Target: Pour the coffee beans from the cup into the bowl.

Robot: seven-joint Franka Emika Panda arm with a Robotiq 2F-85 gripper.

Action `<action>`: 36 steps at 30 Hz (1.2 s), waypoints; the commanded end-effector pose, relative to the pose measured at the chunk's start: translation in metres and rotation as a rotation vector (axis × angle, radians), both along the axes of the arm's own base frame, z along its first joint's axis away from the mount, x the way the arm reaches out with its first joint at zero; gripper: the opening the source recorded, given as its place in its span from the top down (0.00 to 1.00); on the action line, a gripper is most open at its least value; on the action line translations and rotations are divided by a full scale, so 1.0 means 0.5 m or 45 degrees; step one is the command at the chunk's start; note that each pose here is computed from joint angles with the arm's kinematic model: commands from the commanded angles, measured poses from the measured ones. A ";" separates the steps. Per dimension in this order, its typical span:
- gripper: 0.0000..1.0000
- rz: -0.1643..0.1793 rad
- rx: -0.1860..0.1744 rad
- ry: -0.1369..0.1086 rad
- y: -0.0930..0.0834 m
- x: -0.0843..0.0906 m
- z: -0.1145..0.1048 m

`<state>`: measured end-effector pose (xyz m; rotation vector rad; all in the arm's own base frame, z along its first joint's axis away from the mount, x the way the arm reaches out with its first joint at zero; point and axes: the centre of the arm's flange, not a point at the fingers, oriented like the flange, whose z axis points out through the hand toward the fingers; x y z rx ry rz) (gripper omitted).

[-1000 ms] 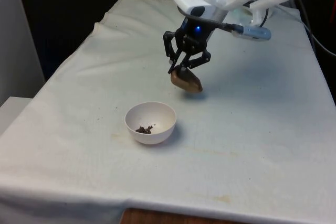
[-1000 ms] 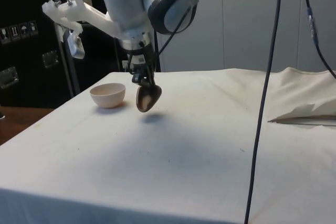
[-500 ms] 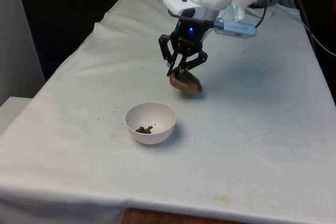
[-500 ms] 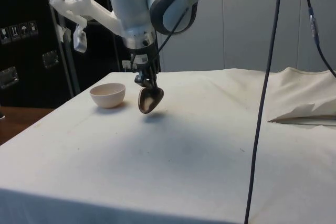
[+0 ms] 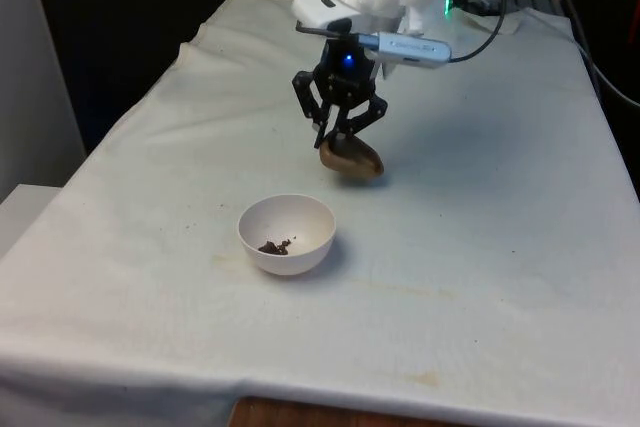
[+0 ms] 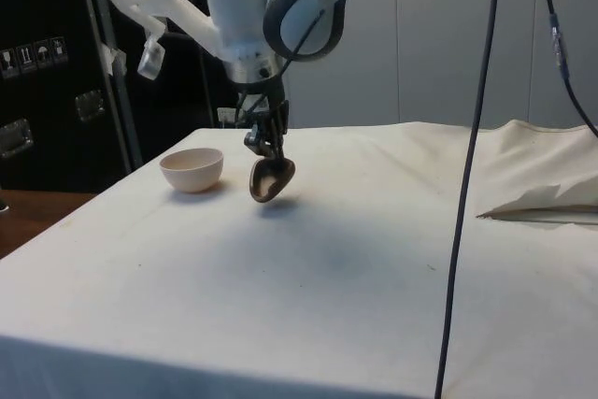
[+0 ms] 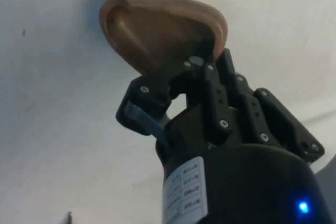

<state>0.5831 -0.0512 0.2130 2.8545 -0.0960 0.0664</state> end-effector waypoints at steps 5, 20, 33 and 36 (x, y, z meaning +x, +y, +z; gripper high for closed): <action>0.98 0.004 0.051 -0.002 -0.010 -0.003 -0.004; 0.98 0.017 0.165 0.027 -0.039 -0.007 -0.009; 0.98 0.026 0.264 0.046 -0.065 -0.009 -0.015; 0.98 0.028 0.288 0.045 -0.072 -0.009 -0.014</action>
